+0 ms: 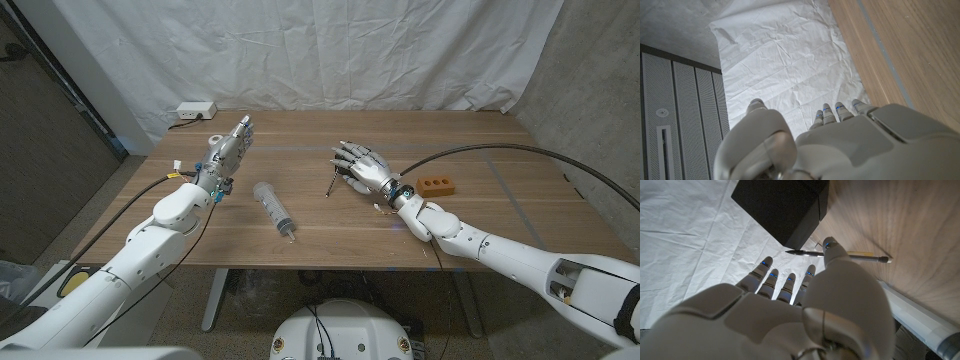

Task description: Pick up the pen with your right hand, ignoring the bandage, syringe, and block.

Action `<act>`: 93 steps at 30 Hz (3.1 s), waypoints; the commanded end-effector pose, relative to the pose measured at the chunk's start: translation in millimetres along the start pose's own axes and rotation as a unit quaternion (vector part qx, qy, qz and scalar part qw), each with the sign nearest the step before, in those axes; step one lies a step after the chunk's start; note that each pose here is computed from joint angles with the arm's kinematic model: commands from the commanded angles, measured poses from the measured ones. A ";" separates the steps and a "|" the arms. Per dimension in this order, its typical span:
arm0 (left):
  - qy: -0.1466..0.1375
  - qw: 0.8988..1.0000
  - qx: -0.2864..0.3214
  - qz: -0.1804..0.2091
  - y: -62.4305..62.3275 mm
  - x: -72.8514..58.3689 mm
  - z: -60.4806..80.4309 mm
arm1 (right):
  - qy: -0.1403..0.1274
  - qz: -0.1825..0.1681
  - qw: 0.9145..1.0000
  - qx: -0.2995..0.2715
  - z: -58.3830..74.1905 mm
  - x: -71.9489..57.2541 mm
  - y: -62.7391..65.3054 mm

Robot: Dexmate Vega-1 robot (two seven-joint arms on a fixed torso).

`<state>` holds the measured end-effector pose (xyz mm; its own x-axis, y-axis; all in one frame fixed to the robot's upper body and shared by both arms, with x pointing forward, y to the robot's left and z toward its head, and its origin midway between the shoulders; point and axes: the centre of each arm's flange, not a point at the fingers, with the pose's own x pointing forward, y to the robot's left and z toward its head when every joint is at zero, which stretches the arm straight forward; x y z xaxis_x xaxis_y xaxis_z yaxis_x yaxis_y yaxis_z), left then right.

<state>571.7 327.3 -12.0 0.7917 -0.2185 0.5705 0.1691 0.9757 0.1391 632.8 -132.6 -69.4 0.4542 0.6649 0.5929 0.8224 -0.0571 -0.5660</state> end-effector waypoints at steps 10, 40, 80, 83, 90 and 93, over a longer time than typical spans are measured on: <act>0.005 1.000 0.001 0.001 -4.8 -2.4 -1.2 | -0.001 -0.020 1.000 0.004 0.1 2.1 7.5; 0.002 1.000 -0.005 0.005 -5.4 -5.6 -4.0 | -0.008 -0.021 1.000 0.008 -0.2 10.0 4.8; 0.010 1.000 -0.006 0.006 -9.0 -8.2 -7.3 | -0.004 -0.029 0.999 0.027 3.1 13.0 17.2; 0.011 1.000 -0.005 0.003 -9.8 -6.9 -7.1 | -0.006 -0.033 0.999 0.028 2.4 11.8 15.6; 0.013 1.000 -0.007 -0.004 -12.4 -1.8 -9.6 | -0.005 -0.039 0.999 0.028 -1.4 10.5 7.8; 0.014 1.000 -0.007 -0.006 -12.5 -0.2 -10.4 | -0.005 -0.040 0.999 0.029 -1.8 10.0 6.0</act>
<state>570.3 318.6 -22.3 0.8040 -0.2135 0.5550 0.1719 0.9769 0.1268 647.9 -124.0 -70.1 0.3947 0.6752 0.6232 0.8309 0.0272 -0.5558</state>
